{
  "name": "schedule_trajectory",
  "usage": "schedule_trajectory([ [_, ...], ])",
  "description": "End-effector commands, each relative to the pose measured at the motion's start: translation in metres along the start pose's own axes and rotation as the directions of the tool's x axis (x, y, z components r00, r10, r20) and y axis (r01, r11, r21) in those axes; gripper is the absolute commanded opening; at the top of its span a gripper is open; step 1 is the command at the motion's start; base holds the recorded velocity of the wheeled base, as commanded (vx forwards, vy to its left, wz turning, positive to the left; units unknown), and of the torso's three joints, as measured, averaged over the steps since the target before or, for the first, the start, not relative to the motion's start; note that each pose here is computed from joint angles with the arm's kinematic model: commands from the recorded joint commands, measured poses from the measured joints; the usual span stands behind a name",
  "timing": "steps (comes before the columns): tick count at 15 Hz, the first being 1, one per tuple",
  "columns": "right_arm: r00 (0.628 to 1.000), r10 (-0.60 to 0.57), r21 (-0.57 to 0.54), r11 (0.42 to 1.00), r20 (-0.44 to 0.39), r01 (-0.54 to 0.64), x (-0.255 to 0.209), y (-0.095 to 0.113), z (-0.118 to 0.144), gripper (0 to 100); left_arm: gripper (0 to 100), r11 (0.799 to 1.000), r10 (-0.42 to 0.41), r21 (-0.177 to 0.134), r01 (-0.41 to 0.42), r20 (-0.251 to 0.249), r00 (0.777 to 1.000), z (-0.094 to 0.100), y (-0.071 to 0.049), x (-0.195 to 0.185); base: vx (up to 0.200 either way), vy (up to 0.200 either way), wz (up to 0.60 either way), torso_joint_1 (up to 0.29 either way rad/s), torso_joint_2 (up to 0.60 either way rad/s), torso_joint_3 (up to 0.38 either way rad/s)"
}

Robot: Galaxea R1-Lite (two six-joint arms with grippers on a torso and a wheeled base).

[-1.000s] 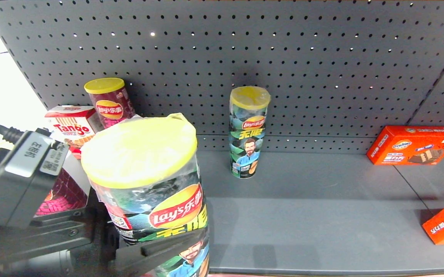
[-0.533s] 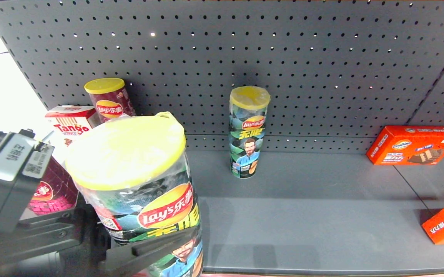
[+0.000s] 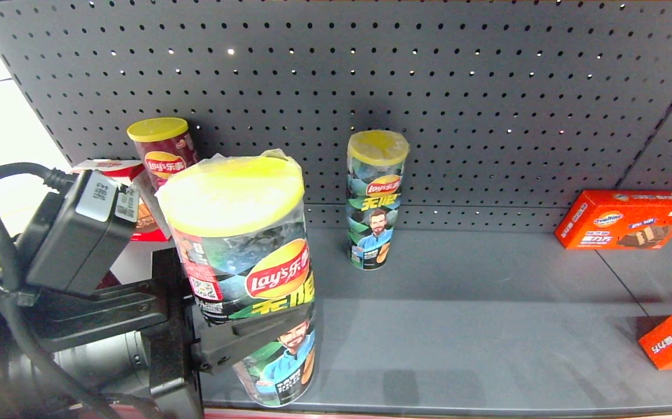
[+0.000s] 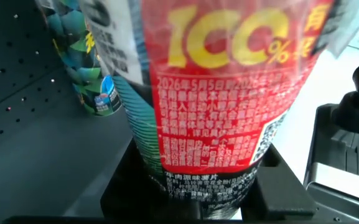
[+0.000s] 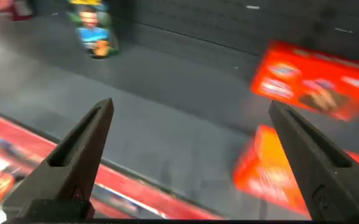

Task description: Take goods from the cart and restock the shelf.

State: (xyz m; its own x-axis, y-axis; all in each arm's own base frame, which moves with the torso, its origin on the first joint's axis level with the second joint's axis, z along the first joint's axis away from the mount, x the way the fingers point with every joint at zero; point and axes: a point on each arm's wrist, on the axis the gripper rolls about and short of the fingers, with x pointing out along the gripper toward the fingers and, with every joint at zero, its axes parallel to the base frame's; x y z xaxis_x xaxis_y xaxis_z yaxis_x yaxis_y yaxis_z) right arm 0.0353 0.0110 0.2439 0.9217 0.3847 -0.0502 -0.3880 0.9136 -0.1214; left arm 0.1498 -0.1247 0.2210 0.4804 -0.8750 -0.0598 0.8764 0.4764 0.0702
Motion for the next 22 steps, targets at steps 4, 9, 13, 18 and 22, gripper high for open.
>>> schedule_trajectory([
  [4, 0.997, 0.077, -0.036, 0.996, -0.030, -0.078, 0.095, -0.015, 0.011, 100, 0, 1.000, -0.003, -0.006, 0.003, -0.013, 1.000, -0.003, 0.000, 0.002, 0.000, 0.000, 0.00, 0.000, 0.00, 0.000],
  [9, 0.980, 0.186, 0.010, 0.983, -0.077, -0.186, 0.143, -0.005, 0.008, 100, 0, 1.000, -0.003, -0.010, 0.003, -0.021, 1.000, -0.005, 0.002, 0.005, 0.000, 0.000, 0.00, 0.000, 0.00, 0.000],
  [13, 0.928, 0.373, -0.026, 0.928, 0.023, -0.373, 0.198, 0.002, 0.021, 100, 0, 1.000, -0.007, -0.013, 0.007, -0.028, 1.000, -0.007, 0.002, 0.008, 0.000, 0.000, 0.00, 0.000, 0.00, 0.000],
  [18, 0.783, 0.618, -0.126, 0.784, 0.064, -0.608, 0.264, 0.006, 0.012, 100, 0, 0.999, 0.001, -0.034, -0.002, -0.003, 1.000, -0.005, 0.004, 0.009, 0.000, 0.000, 0.00, 0.000, 0.00, 0.000],
  [22, 0.710, 0.698, -0.153, 0.714, 0.090, -0.683, 0.300, 0.008, 0.005, 100, 0, 0.999, -0.001, -0.036, 0.000, -0.007, 1.000, -0.006, 0.003, 0.008, 0.000, 0.000, 0.00, 0.000, 0.00, 0.000],
])
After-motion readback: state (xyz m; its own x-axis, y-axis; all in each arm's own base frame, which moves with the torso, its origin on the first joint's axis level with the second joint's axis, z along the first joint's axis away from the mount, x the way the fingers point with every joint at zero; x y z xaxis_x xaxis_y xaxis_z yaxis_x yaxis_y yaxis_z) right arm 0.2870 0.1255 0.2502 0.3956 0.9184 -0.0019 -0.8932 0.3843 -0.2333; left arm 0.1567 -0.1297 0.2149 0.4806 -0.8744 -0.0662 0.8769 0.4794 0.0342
